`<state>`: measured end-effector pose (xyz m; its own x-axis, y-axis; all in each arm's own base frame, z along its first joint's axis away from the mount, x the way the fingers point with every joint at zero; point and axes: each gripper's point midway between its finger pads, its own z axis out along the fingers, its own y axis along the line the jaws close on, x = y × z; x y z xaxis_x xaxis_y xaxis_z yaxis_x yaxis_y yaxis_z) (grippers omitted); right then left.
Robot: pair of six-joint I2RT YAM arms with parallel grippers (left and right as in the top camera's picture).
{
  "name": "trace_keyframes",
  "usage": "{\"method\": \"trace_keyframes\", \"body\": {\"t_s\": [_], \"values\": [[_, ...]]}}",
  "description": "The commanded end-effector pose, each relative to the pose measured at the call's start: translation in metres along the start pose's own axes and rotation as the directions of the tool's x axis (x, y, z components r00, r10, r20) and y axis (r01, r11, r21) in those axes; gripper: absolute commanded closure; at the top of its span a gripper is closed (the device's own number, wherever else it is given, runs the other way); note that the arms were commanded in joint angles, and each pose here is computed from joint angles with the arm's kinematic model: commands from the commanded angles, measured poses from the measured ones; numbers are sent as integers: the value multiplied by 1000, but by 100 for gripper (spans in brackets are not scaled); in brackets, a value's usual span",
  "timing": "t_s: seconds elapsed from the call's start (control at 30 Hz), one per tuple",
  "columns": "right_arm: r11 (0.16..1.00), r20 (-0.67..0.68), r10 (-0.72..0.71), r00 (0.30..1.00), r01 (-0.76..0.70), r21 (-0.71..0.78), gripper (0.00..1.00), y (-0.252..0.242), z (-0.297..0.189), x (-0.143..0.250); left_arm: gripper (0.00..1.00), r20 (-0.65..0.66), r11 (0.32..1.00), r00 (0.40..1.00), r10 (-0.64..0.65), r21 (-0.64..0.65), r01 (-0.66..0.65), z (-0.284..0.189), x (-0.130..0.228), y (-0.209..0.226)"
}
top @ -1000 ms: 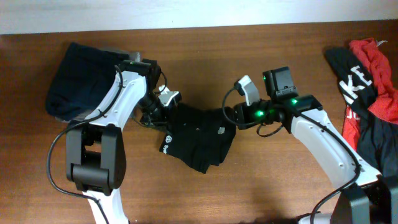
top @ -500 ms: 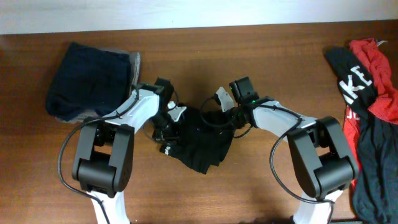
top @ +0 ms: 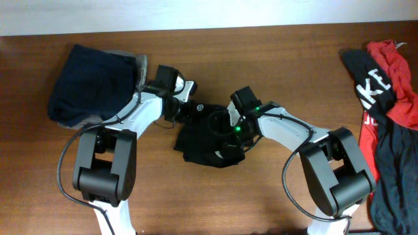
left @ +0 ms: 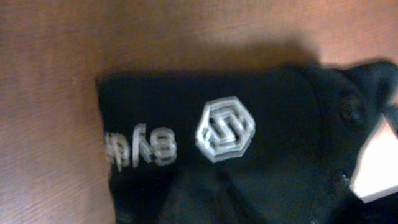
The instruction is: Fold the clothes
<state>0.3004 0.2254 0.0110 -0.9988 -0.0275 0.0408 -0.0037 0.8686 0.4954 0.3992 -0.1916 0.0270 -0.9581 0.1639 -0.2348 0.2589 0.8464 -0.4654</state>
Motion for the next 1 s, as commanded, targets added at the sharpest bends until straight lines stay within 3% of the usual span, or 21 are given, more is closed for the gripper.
{"method": "trace_keyframes", "body": {"t_s": [0.0, 0.07, 0.1, 0.17, 0.3, 0.43, 0.6, 0.77, 0.97], "values": [[994, 27, 4, 1000, -7, 108, 96, -28, -11, 2, 64, 11, 999, 999, -44, 25, 44, -34, -20, -3], [985, 58, -169, 984, 166, 54, 96, -13, -29, -4, 55, -9, 999, 999, -39, 25, 39, -55, -19, -3], [970, 82, -243, 966, 241, 45, 96, -6, -40, -5, 46, -14, 999, 999, -38, 21, 39, -66, -19, -2], [952, 151, -306, 940, 303, 46, 96, 6, -64, -10, 20, -29, 998, 998, -58, 14, 58, -82, -13, 3], [953, 177, -303, 936, 301, 38, 96, 11, -66, -14, 1, -101, 997, 992, -70, 13, 72, -80, 8, 13], [961, 163, -276, 947, 274, 34, 96, -1, -37, -27, 1, -166, 995, 983, -73, 50, 83, -59, 37, 17], [984, 99, -175, 980, 170, 60, 96, -35, -9, -30, 1, -143, 980, 990, -8, 193, 36, -41, 49, 5], [995, 41, -82, 996, 79, 67, 96, -63, -2, -24, 1, -166, 979, 986, -8, 200, 41, -23, 69, 9], [997, 37, -51, 998, 49, 66, 96, -71, -6, -24, 1, -99, 963, 995, -2, 268, 29, -6, 61, -9]]}}
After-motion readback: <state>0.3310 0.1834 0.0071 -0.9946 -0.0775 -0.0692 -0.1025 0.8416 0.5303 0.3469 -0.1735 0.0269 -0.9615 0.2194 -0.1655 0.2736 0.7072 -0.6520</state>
